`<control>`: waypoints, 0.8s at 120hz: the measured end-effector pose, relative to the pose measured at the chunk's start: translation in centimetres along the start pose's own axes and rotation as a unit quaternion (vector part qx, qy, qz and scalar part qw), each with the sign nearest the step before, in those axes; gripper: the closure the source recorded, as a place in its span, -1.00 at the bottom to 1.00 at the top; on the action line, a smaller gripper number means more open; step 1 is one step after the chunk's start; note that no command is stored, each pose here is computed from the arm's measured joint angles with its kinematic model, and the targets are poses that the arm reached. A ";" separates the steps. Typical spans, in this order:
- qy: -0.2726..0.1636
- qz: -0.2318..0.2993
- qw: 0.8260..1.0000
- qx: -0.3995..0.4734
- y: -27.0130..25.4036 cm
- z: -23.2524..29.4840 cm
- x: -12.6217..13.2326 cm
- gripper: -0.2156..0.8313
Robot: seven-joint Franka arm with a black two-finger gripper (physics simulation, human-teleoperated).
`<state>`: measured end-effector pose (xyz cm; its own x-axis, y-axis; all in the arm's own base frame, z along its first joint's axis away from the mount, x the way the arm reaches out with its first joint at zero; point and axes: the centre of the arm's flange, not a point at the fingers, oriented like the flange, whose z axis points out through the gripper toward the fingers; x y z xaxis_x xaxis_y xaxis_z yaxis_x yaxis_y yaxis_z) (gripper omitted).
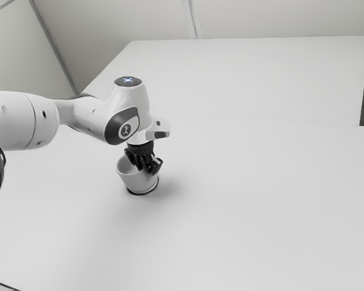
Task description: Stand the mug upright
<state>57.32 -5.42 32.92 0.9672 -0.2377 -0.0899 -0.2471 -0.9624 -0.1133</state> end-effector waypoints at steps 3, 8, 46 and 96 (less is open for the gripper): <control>0.001 -0.001 1.000 -0.001 0.0 0.0 0.0 0.40; 0.003 -0.003 1.000 -0.001 0.0 -0.2 0.0 0.23; 0.073 -0.035 0.997 -0.011 -2.6 -8.7 1.5 -0.37; 0.079 -0.052 0.992 -0.083 -9.5 -19.7 2.0 -0.52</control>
<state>62.75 0.63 53.27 0.9873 -0.1417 0.0719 -0.1456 -0.9880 0.0523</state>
